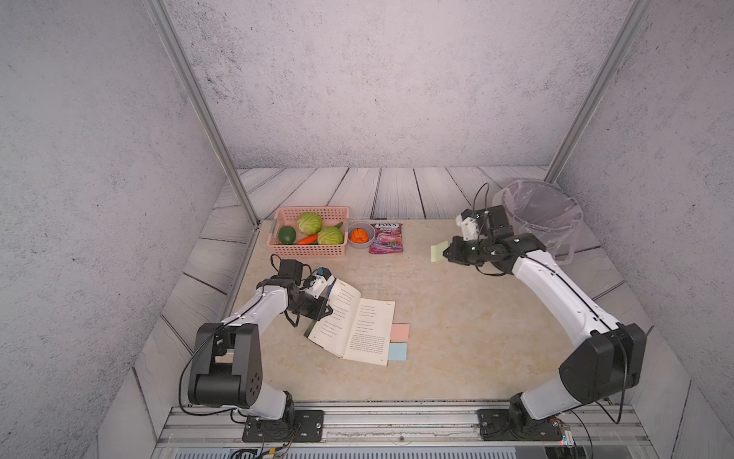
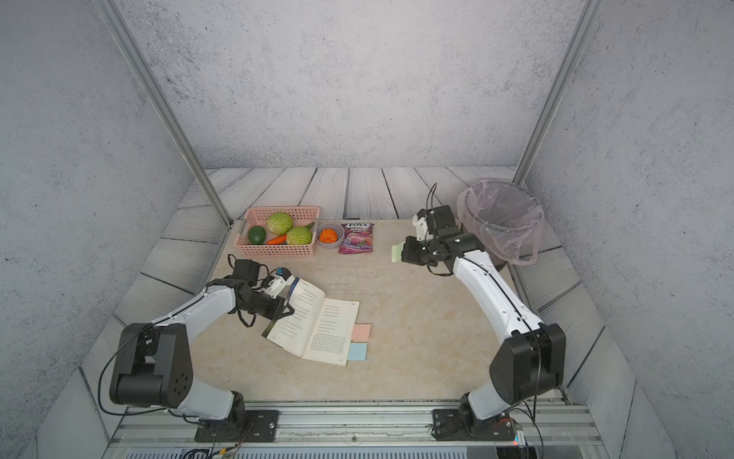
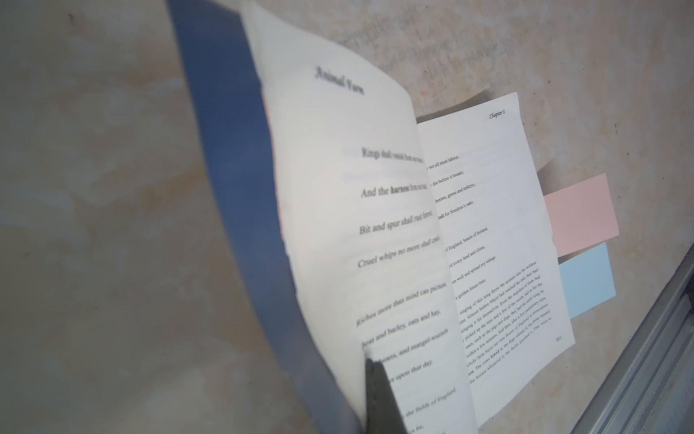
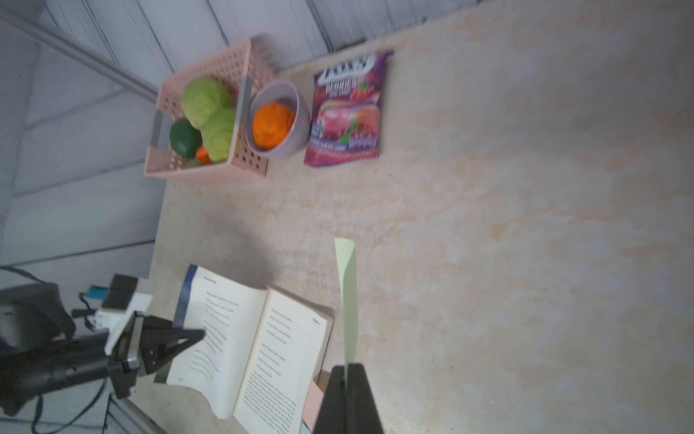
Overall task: Peel off the used sticky note
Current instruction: Tear off the note from the book, then place the note in the trash bin.
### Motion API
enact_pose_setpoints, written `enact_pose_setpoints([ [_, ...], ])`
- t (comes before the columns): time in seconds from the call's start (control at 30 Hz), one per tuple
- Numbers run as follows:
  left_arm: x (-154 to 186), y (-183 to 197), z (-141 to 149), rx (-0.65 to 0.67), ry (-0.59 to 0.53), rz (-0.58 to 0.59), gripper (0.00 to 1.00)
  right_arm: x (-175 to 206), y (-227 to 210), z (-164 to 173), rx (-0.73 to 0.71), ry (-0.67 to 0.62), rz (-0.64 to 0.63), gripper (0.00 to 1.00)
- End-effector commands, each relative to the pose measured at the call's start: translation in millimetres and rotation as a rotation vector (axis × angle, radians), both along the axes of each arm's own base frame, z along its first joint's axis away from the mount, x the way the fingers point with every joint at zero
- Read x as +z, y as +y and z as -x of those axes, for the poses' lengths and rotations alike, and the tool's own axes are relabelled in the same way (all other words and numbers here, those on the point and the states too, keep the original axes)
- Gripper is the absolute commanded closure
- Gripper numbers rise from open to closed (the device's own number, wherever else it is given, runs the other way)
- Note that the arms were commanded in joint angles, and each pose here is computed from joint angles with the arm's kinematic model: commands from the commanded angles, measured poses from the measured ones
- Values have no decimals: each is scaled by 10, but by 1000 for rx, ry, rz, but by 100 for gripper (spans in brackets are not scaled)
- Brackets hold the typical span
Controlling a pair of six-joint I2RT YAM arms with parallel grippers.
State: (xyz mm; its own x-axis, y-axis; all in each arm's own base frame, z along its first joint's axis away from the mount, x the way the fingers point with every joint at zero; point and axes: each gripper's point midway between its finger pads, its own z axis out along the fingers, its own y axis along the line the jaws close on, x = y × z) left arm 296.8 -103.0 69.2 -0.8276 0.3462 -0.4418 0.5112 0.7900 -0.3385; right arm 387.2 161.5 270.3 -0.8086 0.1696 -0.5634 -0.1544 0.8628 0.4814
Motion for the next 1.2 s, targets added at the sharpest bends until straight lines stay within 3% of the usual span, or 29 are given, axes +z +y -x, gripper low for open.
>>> enact_pose_setpoints([
  [0.0, -159, 233, 28, 50, 17, -117, 100, 452, -387, 8, -146, -50, -20, 100],
  [0.17, -159, 263, 22, 61, 21, -110, 100, 1161, -1104, -209, -380, -186, -83, 100],
  [0.33, -142, 229, 31, 52, 26, -86, 100, 1419, -1873, -470, -602, -220, -56, 100],
  [0.6, -129, 195, 46, 41, 31, -68, 100, 1212, -2586, -1042, -737, -192, 62, 100],
  [0.77, -108, 204, 45, 43, 23, -69, 100, 909, -2705, -1283, -732, -113, 91, 97],
  [0.97, -90, 216, 35, 46, 14, -74, 100, 764, -2837, -1402, -742, -110, 135, 69],
  [1.1, -82, 212, 37, 44, 10, -70, 100, 918, -2809, -1367, -735, -141, 122, 47],
  [1.17, -91, 212, 42, 44, 13, -70, 100, 1035, -2763, -1333, -726, -166, 97, 42],
])
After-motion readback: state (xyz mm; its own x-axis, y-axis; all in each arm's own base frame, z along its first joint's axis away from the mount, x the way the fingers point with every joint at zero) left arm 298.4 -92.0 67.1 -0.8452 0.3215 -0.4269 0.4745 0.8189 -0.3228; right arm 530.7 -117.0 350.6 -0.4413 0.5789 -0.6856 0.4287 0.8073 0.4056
